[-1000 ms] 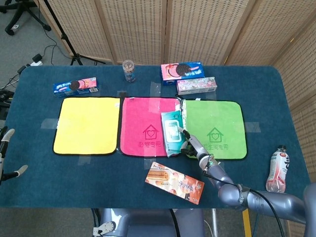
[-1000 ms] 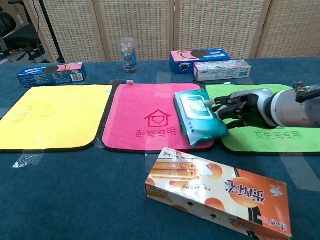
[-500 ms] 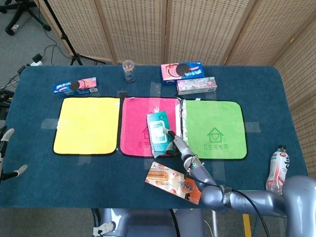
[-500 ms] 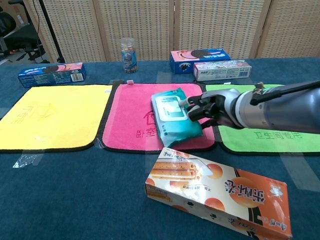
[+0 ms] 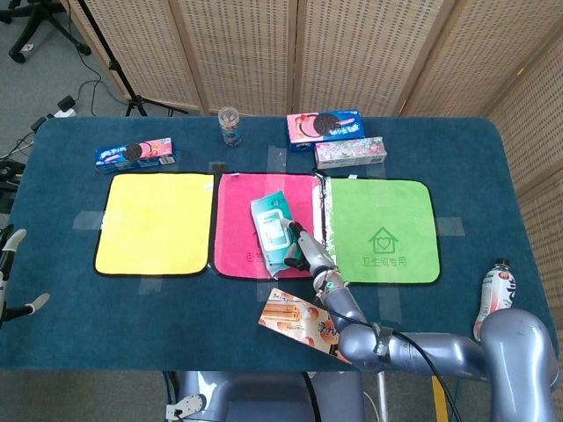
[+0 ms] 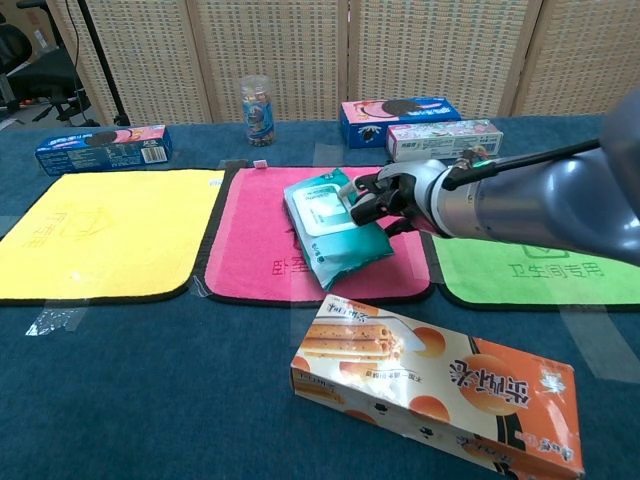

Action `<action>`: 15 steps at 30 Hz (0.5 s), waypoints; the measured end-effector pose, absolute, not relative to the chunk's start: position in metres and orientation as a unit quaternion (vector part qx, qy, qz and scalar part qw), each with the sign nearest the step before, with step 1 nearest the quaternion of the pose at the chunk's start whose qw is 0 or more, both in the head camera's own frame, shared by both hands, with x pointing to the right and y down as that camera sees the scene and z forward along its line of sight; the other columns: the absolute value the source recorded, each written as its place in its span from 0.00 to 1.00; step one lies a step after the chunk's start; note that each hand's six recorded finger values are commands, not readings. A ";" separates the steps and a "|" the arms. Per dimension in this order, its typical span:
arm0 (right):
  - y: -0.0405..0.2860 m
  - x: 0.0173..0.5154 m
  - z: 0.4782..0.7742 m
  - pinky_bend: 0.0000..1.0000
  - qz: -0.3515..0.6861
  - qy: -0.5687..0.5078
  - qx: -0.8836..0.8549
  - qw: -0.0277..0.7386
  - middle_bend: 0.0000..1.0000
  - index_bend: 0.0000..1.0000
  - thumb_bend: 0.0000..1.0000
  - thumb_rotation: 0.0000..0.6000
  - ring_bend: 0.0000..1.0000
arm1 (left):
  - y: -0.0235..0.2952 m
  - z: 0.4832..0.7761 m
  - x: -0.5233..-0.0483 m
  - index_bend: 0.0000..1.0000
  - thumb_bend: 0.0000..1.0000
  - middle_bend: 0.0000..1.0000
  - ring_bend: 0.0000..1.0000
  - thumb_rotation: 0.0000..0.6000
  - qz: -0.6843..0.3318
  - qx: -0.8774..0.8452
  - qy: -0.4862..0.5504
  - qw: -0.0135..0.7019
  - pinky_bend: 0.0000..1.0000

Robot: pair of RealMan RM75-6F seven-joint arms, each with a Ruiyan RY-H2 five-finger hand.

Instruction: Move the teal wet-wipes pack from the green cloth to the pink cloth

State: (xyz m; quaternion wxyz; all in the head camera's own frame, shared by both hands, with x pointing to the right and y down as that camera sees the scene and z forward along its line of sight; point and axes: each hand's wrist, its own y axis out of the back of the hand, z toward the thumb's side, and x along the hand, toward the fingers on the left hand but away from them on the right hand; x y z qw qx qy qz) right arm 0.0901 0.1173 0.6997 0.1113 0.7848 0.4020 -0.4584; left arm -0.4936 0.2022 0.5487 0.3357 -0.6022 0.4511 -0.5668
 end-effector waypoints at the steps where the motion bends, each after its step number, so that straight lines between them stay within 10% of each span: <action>1: 0.117 0.090 0.699 0.15 -0.459 0.401 0.785 0.110 0.02 0.08 1.00 1.00 0.00 | 0.202 0.549 -0.493 0.00 0.00 0.00 0.00 1.00 -0.567 -0.603 0.450 0.336 0.00; 9: 0.110 0.087 0.696 0.14 -0.451 0.399 0.794 0.088 0.00 0.06 0.98 1.00 0.00 | 0.203 0.549 -0.491 0.00 0.00 0.00 0.00 1.00 -0.566 -0.604 0.450 0.336 0.00; 13: 0.104 0.088 0.690 0.03 -0.436 0.408 0.799 0.070 0.00 0.00 0.30 1.00 0.00 | 0.203 0.548 -0.493 0.00 0.00 0.00 0.00 1.00 -0.566 -0.602 0.453 0.335 0.00; 15: 0.101 0.091 0.686 0.00 -0.431 0.412 0.802 0.047 0.00 0.00 0.12 1.00 0.00 | 0.203 0.548 -0.494 0.00 0.00 0.00 0.00 1.00 -0.567 -0.602 0.453 0.334 0.00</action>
